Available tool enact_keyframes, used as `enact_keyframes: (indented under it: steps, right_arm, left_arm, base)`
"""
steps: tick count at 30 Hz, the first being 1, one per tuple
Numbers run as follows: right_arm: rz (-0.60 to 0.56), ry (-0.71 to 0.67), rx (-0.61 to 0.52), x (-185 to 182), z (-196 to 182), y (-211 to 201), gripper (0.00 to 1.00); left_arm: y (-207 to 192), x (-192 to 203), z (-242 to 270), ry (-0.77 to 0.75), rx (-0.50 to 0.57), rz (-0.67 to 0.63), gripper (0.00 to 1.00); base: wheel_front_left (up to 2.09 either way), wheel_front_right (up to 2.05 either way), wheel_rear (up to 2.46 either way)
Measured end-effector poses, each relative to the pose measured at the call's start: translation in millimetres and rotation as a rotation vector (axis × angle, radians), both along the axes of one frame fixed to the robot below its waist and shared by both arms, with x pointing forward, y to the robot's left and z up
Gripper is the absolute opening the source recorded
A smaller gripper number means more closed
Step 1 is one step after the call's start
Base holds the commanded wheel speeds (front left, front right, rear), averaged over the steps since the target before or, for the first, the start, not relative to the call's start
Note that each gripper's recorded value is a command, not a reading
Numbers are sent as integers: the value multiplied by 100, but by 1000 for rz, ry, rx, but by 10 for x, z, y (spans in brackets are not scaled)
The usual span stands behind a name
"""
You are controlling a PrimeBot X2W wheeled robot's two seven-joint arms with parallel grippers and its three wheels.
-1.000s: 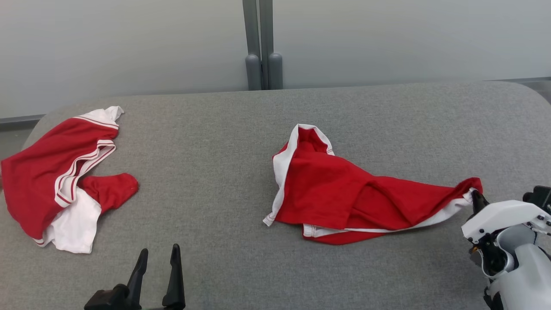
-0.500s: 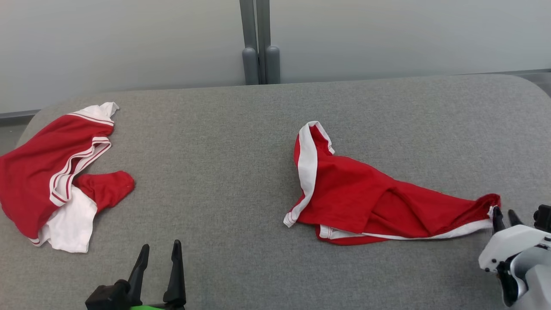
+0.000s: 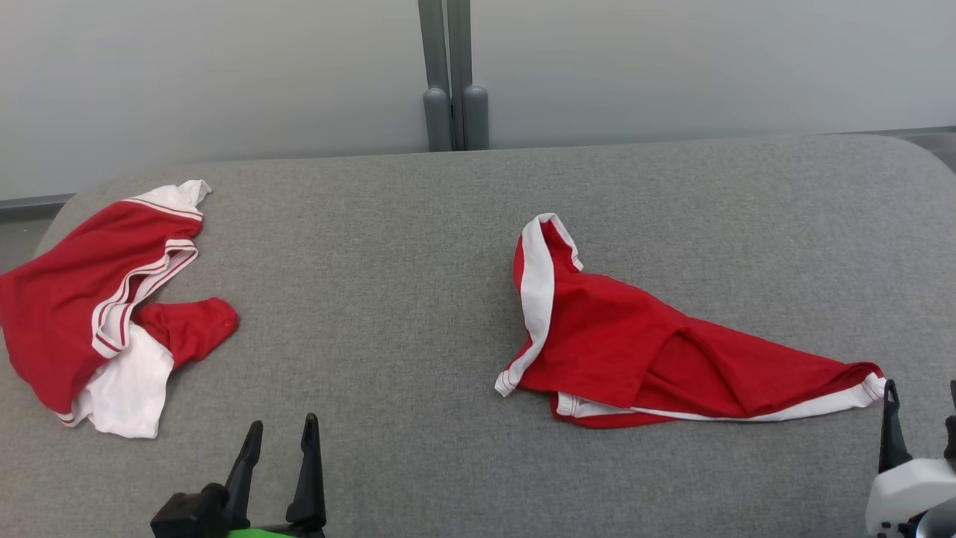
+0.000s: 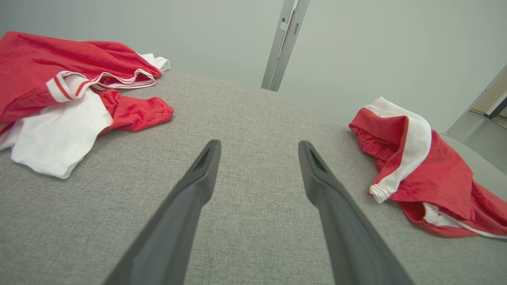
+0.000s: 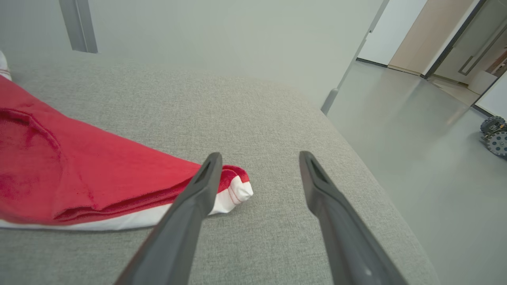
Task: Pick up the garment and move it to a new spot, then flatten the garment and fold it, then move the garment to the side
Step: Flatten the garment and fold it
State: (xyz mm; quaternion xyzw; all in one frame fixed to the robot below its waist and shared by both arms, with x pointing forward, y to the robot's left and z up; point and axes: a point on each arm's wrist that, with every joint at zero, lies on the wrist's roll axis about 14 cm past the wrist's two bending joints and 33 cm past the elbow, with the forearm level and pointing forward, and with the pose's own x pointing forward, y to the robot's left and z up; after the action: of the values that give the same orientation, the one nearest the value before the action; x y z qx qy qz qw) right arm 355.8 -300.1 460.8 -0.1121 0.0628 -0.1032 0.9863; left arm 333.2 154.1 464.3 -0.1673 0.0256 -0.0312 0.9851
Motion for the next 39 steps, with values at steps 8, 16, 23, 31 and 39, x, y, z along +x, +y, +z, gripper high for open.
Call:
enact_keyframes:
  steps: [8,16,23,31,39]
  right_arm:
    - [94,-2,-20,-240,-17,379,100]
    - [109,-111,-19,-308,306,461,100]
    - [125,-102,30,-336,242,550,100]
    - [138,-126,32,-296,315,591,100]
    - [160,-136,34,-271,342,660,100]
  left_arm:
    - [26,-14,8,-4,8,6,100]
    - [5,-20,1,-3,8,-4,100]
    - [-32,-24,-26,7,6,-15,100]
    - [-22,-28,-42,12,7,-12,100]
    - [45,-70,-35,8,14,7,100]
  base:
    - [0,0,0]
    - [0,0,0]
    - [0,0,0]
    - [0,0,0]
    - [0,0,0]
